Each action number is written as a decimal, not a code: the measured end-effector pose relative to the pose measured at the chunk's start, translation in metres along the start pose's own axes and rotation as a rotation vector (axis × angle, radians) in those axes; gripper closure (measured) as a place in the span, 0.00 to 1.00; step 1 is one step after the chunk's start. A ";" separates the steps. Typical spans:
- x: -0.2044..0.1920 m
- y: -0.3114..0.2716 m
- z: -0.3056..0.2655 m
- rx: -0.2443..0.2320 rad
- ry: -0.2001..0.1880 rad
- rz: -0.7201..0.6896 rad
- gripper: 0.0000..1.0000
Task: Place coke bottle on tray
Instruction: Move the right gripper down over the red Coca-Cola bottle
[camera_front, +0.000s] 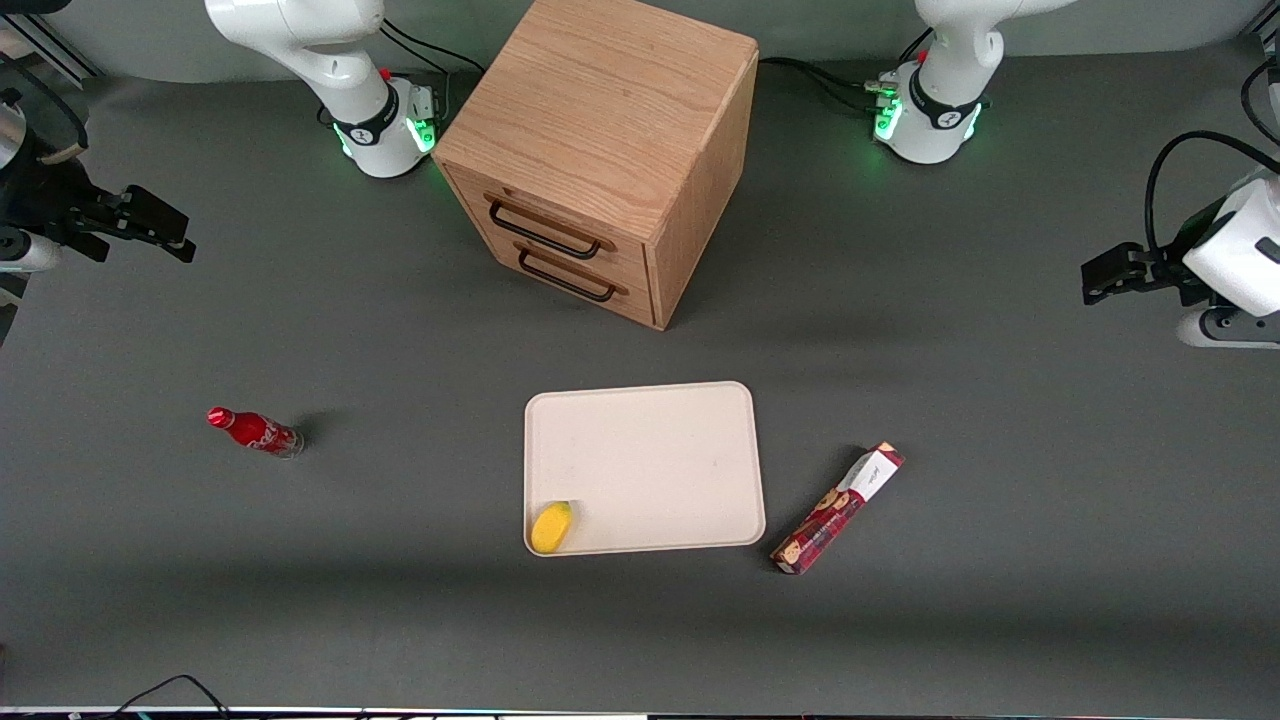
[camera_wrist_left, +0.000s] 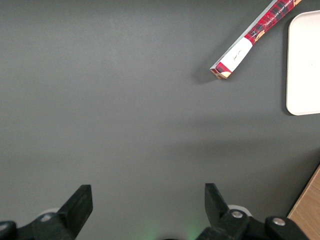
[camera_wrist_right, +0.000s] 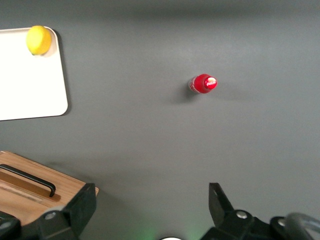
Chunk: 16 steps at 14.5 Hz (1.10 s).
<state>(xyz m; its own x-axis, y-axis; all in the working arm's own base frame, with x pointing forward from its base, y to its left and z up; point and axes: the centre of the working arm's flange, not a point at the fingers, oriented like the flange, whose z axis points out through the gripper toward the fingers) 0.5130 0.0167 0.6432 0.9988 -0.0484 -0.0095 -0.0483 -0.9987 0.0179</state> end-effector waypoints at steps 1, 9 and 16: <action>0.001 0.000 0.001 0.001 -0.002 0.001 0.00; 0.014 0.038 0.014 0.001 -0.018 -0.068 0.00; 0.093 0.101 0.169 -0.027 -0.014 -0.166 0.00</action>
<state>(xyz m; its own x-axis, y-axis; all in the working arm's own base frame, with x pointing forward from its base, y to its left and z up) 0.5994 -0.0912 0.4751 0.9928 0.1163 -0.0289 0.1175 -0.9922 0.0413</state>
